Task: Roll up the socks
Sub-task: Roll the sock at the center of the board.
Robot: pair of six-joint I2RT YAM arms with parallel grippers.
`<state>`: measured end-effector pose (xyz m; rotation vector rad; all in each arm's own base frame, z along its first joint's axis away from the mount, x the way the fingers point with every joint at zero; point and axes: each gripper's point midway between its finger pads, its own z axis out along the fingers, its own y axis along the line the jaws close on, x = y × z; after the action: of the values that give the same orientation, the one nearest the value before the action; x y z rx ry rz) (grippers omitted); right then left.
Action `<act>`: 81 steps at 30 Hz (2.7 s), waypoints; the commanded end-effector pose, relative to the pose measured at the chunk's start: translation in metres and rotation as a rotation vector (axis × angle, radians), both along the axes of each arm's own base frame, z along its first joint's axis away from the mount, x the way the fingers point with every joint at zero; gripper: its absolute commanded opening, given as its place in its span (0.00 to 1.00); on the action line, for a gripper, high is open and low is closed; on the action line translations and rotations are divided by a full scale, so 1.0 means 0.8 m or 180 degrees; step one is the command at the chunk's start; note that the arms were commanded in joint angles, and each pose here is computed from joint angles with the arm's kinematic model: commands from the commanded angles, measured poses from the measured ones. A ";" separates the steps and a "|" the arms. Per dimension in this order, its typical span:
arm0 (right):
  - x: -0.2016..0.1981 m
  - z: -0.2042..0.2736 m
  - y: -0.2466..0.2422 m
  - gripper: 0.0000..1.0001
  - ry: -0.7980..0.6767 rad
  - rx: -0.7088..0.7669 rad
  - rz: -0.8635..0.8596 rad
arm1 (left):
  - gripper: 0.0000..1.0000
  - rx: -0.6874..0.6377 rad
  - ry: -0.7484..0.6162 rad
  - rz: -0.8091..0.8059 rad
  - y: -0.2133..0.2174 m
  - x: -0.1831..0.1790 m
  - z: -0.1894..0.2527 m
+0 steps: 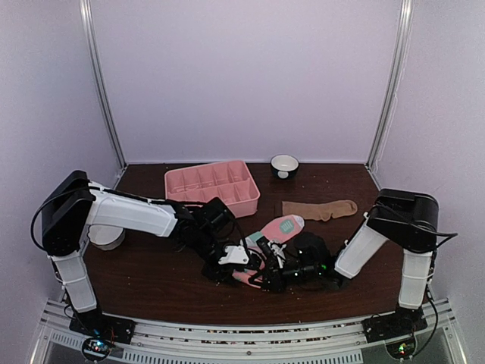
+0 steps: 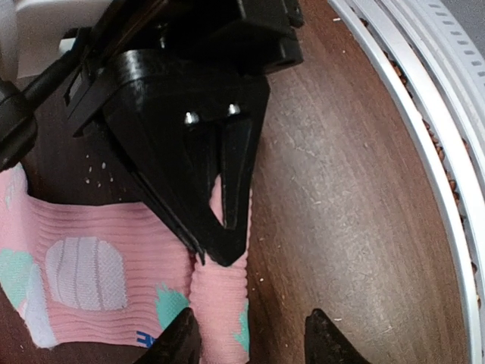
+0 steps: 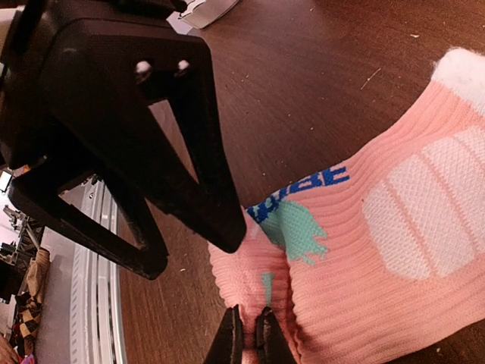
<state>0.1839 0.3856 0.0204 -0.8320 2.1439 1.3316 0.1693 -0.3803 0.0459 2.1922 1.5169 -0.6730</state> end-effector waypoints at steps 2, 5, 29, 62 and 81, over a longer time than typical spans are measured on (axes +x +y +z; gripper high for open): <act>-0.031 -0.113 -0.075 0.00 0.0706 -0.1060 -0.0206 | 0.45 -0.0002 -0.0121 0.0027 -0.012 0.014 -0.008; -0.030 -0.112 -0.073 0.00 0.0717 -0.1050 -0.0212 | 0.36 0.0060 -0.0139 0.0060 -0.011 0.018 -0.016; 0.008 0.003 -0.084 0.19 -0.0410 -0.0301 -0.0614 | 0.00 0.0841 0.1459 0.0406 0.019 0.014 -0.048; -0.038 0.074 -0.070 0.73 -0.2260 -0.0539 -0.0355 | 0.00 0.1437 0.2203 0.0699 0.037 0.024 -0.077; -0.037 0.020 0.043 0.38 -0.2736 -0.1062 0.0683 | 0.00 0.1575 0.2168 0.0755 0.043 0.026 -0.090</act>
<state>0.1552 0.4201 0.0527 -1.3918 1.5966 0.5529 0.1823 -0.3672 0.0155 2.0787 2.3514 -1.3459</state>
